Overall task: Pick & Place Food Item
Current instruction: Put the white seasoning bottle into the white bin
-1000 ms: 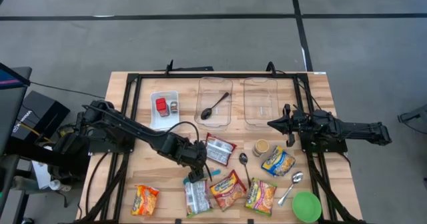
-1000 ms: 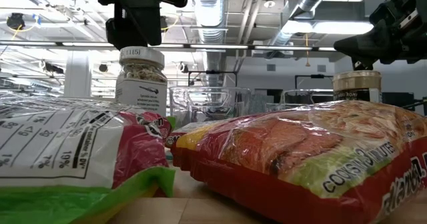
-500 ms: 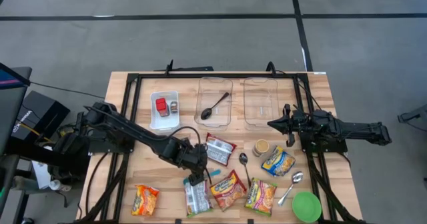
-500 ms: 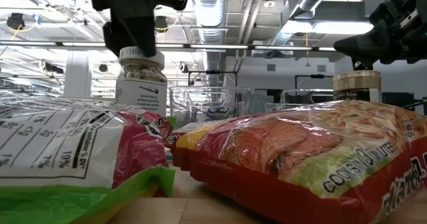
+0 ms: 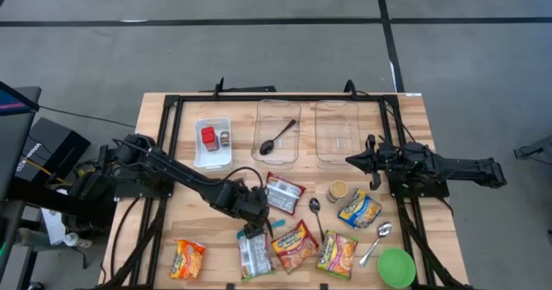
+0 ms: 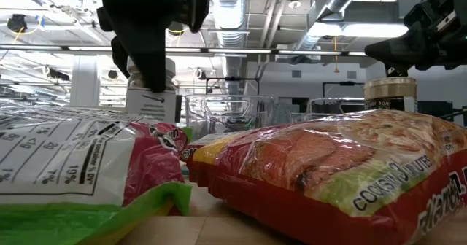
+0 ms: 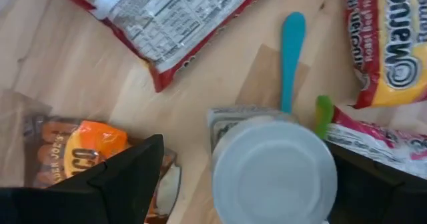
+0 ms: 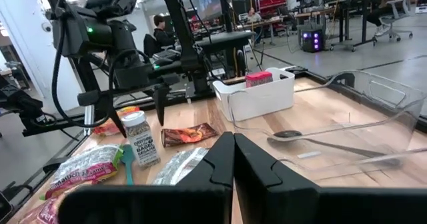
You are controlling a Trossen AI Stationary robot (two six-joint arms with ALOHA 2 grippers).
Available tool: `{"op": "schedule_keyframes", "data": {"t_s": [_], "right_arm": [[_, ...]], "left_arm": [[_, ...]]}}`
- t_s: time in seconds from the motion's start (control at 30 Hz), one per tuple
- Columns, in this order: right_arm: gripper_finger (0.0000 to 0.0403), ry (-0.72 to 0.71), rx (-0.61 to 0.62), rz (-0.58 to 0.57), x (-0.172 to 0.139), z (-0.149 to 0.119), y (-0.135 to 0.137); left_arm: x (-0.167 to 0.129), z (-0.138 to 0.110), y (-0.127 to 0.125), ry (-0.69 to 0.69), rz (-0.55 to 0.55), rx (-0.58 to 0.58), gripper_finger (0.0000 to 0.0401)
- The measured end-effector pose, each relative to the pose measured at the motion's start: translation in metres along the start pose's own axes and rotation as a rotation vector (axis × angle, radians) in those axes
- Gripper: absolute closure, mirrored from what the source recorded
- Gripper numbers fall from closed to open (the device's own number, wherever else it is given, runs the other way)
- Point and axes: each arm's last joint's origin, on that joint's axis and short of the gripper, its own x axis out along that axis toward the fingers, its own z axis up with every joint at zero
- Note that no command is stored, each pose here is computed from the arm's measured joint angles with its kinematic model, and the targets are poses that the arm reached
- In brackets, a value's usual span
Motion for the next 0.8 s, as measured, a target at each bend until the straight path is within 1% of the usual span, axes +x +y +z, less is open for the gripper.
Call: {"op": "schedule_keyframes", "data": {"t_s": [0.1, 0.27, 0.43, 0.8], "right_arm": [[0.0403, 0.003, 0.0, 0.0, 0.0002, -0.0002, 0.0], [0.0403, -0.001, 0.0, 0.002, 0.0001, 0.0002, 0.0001], [0.0403, -0.001, 0.0, 0.002, 0.0001, 0.0002, 0.0001], [0.0403, -0.005, 0.0, 0.005, 0.0001, 0.0005, 0.0003]], "left_arm": [[-0.0001, -0.0006, 0.002, 0.003, 0.024, -0.004, 0.0061], [0.0002, 0.001, 0.0037, -0.002, 0.03, -0.01, 0.0061], [0.0001, 0.001, 0.0036, -0.005, 0.032, 0.027, 0.0061], [-0.0005, -0.0029, 0.0076, 0.035, 0.071, 0.003, 0.0061]]}}
